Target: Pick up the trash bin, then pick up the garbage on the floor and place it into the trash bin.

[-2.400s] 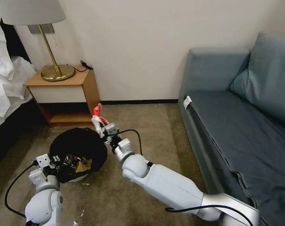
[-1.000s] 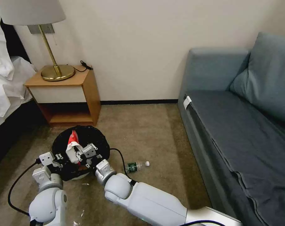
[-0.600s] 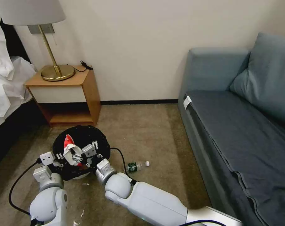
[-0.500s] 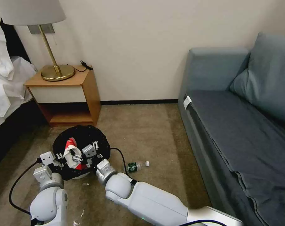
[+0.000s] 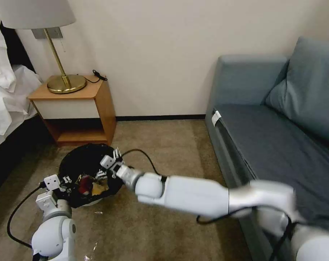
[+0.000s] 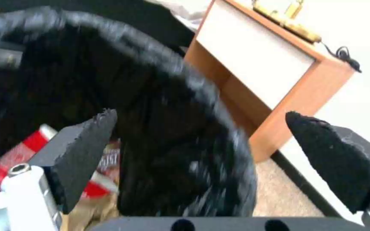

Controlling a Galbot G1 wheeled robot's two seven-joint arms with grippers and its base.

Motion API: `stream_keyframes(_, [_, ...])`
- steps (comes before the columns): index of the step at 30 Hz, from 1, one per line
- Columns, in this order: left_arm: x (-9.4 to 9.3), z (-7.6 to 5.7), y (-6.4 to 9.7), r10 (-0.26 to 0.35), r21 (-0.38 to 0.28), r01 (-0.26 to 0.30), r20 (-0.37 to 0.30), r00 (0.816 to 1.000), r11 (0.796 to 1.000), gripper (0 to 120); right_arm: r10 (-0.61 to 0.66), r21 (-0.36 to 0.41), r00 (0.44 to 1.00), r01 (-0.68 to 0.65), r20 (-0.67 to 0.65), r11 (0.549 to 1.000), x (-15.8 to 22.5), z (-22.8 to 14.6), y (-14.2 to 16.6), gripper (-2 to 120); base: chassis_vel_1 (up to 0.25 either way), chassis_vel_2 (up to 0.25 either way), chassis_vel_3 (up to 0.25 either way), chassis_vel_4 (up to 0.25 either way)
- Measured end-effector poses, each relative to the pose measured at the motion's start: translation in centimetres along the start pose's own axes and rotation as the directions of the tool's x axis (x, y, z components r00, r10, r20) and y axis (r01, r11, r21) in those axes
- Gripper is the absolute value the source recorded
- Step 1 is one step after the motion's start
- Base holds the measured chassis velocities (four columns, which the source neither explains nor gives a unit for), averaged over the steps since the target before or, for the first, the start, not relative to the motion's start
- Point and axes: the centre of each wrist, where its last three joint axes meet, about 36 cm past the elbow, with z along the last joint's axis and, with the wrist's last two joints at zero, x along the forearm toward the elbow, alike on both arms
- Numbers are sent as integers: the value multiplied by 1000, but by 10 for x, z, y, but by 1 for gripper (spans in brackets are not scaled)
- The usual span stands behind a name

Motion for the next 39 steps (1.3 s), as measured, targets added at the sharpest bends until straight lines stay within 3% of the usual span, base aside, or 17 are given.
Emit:
stream_keyframes(10, [-1, 3, 3, 1, 3, -1, -5, 1000, 1000, 4, 28, -19, 999, -28, 28, 999, -5, -14, -11, 100, 0, 0, 0, 0])
stream_keyframes(16, [-1, 3, 5, -2, 10, 2, -5, 1000, 1000, 4, 79, -53, 996, -77, 44, 996, -5, -18, -35, 100, 0, 0, 0, 0])
stream_keyframes(21, [0, 4, 8, -5, 12, 5, -6, 1000, 1000, 4, 139, -76, 990, -138, 9, 988, 6, 2, -62, 100, 0, 0, 0, 0])
stream_keyframes(23, [1, 5, 9, -6, 11, 6, -8, 1000, 1000, 4, 156, -26, 988, -156, 5, 987, 13, 26, -78, 100, 0, 0, 0, 0])
stream_keyframes(30, [0, 4, 11, -12, 8, 12, -3, 1000, 1000, 4, 161, 27, 987, -161, -21, 987, 32, 66, -114, 100, 0, 0, 0, 0])
stream_keyframes(34, [0, 3, 13, -16, 7, 16, -1, 1000, 1000, 4, 121, 117, 991, -114, -55, 987, 48, 88, -140, 100, 0, 0, 0, 0])
stream_keyframes(37, [0, 2, 11, -16, 8, 16, -1, 1000, 1000, 4, 23, 203, 995, -2, -100, 979, 69, 121, -156, 100, 0, 0, 0, 0])
stream_keyframes(39, [0, 2, 11, -16, 8, 16, 0, 1000, 1000, 4, 3, 211, 994, 20, -109, 977, 73, 129, -158, 100, 0, 0, 0, 0])
